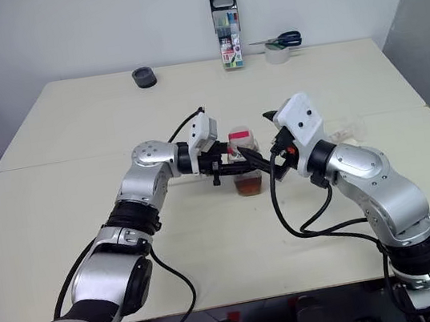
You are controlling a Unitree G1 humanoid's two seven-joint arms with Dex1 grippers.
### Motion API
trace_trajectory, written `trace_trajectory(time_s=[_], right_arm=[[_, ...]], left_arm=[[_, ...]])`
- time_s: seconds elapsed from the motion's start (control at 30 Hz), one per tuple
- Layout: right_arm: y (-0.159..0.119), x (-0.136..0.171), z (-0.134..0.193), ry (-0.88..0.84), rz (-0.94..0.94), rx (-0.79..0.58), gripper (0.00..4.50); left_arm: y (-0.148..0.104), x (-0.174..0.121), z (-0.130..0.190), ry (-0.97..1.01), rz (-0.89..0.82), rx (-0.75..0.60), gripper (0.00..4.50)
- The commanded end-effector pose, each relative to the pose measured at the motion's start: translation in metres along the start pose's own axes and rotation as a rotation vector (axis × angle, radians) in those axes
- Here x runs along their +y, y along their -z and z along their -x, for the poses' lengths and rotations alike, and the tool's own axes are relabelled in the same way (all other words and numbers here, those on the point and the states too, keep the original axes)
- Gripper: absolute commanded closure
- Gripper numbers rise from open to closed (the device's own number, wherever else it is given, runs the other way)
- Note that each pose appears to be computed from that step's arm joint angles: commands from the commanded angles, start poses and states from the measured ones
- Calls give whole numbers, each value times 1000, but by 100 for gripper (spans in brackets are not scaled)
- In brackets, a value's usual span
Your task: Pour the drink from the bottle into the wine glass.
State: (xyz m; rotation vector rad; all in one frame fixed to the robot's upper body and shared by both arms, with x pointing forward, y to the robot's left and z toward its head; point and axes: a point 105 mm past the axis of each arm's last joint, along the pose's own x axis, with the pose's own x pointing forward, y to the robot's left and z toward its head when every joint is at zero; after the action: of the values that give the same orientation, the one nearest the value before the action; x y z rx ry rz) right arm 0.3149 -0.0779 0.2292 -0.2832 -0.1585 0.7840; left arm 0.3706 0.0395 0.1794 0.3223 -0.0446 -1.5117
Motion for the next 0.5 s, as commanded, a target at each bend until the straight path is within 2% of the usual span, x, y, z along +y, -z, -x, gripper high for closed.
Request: trace_trajectory(time_s=[0.03,0.27,0.5], right_arm=[[-13,-6,8,29,31,-43,0],[-21,10,10,-73,-43,-72,0],[-18,4,3,-76,-73,-36,0]], left_arm=[[-17,3,1,5,-61,-27,279],[-17,4,1,2,-61,-27,279],[-17,3,1,4,-63,-27,279]])
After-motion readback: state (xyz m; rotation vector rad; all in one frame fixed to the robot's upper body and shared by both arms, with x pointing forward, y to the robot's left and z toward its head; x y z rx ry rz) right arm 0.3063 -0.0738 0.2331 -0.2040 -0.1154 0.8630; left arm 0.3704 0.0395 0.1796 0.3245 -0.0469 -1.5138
